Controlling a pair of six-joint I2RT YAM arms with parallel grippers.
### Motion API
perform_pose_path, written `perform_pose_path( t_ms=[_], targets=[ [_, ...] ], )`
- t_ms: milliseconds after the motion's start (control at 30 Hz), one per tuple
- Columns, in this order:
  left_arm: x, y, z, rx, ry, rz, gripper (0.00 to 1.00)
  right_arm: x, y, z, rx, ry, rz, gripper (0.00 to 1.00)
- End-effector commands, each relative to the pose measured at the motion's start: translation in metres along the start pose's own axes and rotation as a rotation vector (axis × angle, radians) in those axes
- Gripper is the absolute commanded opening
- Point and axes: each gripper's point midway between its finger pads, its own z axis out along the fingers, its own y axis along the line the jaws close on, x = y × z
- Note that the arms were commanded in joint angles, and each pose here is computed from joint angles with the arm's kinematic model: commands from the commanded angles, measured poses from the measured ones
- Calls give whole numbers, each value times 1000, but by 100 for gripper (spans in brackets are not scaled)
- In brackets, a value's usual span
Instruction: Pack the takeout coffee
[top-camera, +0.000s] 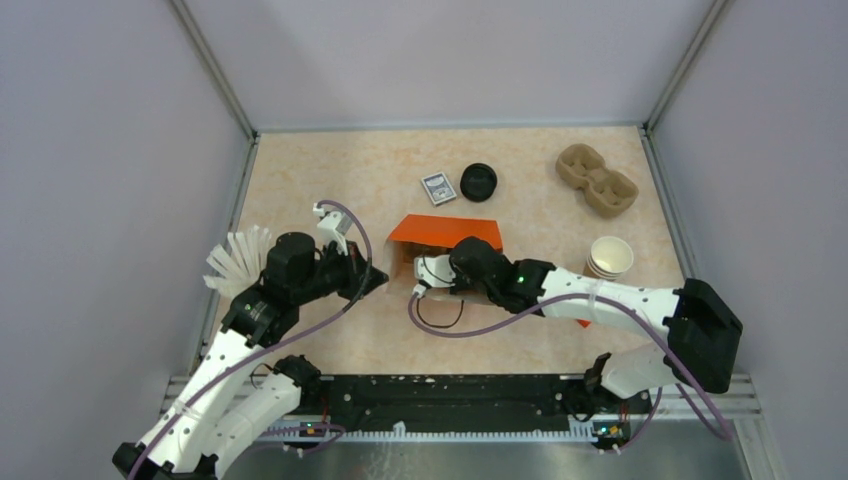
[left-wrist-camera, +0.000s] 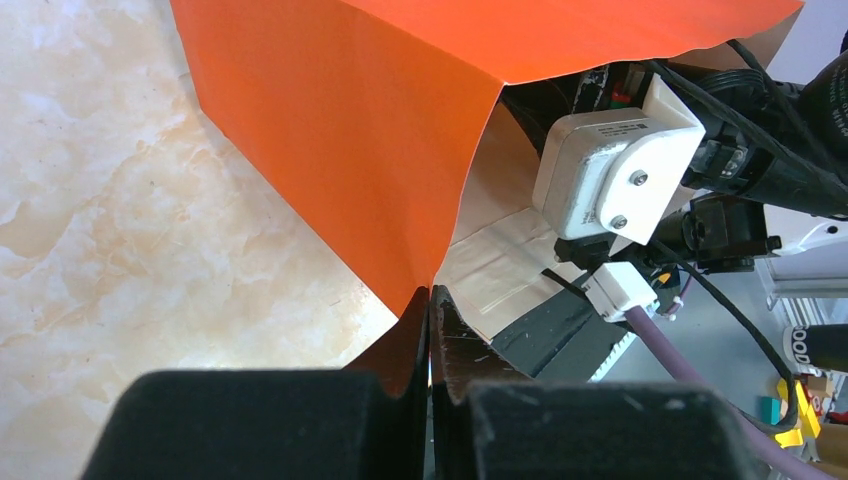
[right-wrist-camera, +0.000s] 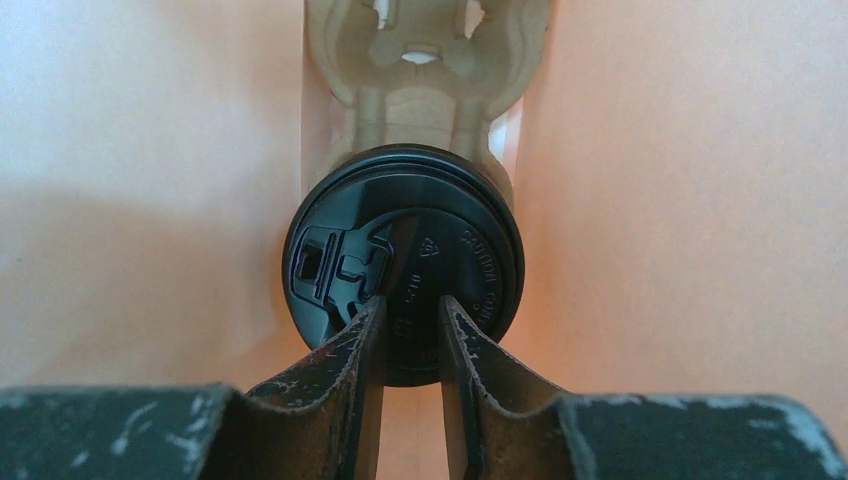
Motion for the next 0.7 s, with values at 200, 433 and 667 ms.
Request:
perform_pose_path(
  t_ms=[200,433,667],
  targets=[
    [-18,-13,-4,40,-55,35,0,9,-6,0,50,39,72,25],
    [-18,-14,-3,50,-52,33,0,11,-3,5,39,53,91,25],
    [-18,-14,-2,51,-50,34,0,13,-1,8,36,55,120,24]
  ],
)
